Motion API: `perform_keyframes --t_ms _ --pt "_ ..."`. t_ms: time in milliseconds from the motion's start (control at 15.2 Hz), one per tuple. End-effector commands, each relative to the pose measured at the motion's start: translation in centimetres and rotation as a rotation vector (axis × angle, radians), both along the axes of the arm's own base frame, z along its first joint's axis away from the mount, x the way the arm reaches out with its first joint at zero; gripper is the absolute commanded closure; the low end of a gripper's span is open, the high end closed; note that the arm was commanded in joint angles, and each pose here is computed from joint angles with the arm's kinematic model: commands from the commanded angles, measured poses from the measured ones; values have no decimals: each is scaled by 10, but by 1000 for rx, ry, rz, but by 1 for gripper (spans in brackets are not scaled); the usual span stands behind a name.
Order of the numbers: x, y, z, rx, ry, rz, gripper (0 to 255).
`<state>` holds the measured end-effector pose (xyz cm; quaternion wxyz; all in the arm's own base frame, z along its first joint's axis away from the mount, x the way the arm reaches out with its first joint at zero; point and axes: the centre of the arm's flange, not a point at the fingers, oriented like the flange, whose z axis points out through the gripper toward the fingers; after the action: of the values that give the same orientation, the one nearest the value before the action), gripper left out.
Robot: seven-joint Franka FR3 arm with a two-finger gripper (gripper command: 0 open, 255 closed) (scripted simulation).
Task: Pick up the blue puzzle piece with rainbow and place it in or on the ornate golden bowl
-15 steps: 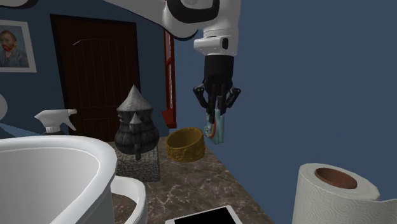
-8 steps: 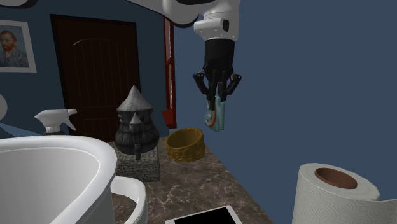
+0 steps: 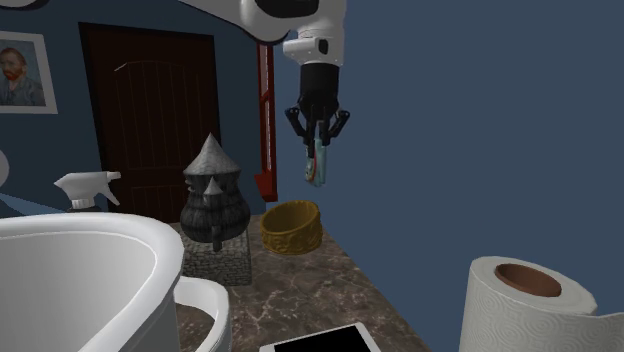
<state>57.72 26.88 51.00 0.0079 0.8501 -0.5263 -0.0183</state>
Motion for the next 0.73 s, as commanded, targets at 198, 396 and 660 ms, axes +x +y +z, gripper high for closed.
perform_keyframes --t_ms 198,396,660 --pt "-37 53 9 0 0 -1 255" --pt "-59 85 15 0 0 -1 255" --pt "-67 96 1 0 0 -1 255"
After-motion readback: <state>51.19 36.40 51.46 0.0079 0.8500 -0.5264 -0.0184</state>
